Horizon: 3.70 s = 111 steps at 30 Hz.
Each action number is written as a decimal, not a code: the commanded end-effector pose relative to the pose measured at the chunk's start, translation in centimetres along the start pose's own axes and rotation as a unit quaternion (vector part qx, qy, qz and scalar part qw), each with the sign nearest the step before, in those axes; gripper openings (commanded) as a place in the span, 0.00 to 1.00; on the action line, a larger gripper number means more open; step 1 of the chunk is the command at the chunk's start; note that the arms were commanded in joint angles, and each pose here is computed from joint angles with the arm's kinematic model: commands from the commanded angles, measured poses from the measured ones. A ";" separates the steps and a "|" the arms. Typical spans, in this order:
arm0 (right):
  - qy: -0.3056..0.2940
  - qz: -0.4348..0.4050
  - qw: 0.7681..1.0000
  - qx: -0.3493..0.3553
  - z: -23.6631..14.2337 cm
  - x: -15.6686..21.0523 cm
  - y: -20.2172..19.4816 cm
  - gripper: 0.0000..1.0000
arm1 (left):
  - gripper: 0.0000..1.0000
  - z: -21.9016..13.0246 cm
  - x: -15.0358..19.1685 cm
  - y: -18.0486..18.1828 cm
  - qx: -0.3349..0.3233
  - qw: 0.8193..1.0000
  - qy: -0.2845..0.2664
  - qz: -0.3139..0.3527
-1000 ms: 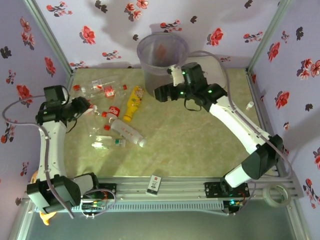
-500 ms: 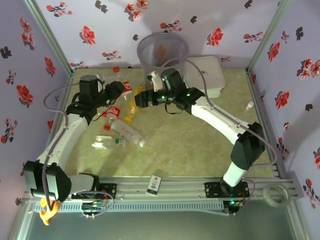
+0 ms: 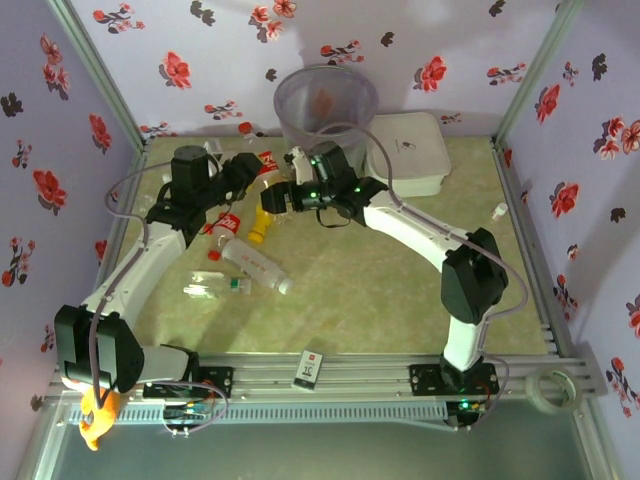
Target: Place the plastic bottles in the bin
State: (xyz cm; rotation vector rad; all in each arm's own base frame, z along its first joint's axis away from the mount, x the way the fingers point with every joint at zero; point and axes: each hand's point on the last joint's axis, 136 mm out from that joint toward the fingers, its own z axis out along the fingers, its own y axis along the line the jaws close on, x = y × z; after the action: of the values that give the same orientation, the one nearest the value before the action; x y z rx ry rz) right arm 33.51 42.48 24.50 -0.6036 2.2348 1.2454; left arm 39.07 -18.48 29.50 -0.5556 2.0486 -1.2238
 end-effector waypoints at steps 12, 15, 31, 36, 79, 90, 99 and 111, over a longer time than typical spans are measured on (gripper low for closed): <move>-0.028 -0.071 0.995 0.064 -3.8 -3.6 -0.1 0.40 | 0.96 -2.0 -2.4 -1.5 0.025 0.999 -0.020 0.038; -0.040 -0.101 0.990 0.094 -5.8 -5.4 -0.4 0.38 | 1.00 -4.3 -3.9 -0.7 0.008 0.998 -0.043 0.047; -0.179 -0.132 0.939 0.261 -11.8 -21.8 -10.9 0.26 | 1.00 -11.7 -4.2 7.2 -0.118 0.990 -0.071 0.039; -0.198 -0.130 0.933 0.273 -10.8 -23.2 -14.0 0.26 | 1.00 -12.9 -4.1 8.3 -0.140 0.987 -0.070 0.032; -0.200 -0.187 0.931 0.242 -10.5 -23.5 -11.6 0.90 | 1.00 -13.0 -6.5 19.8 -0.291 0.953 -0.079 -0.010; -0.203 -0.233 0.927 0.212 -17.0 -21.7 -3.5 0.93 | 1.00 -10.7 -12.2 25.9 -0.386 0.913 -0.132 -0.019; -0.171 -0.221 0.929 0.242 -21.8 -13.9 -2.4 0.93 | 1.00 -7.0 -15.1 30.7 -0.407 0.903 -0.132 -0.041; -0.136 -0.150 0.938 0.280 -24.6 -4.6 -4.4 0.92 | 0.91 -3.6 -15.3 35.0 -0.415 0.901 -0.103 -0.073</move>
State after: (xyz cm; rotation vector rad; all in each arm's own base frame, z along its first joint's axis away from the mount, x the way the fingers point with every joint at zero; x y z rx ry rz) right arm 35.63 20.57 35.33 -0.5352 2.0262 0.4758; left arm 45.40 9.49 5.01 -1.1618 2.3298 -0.2585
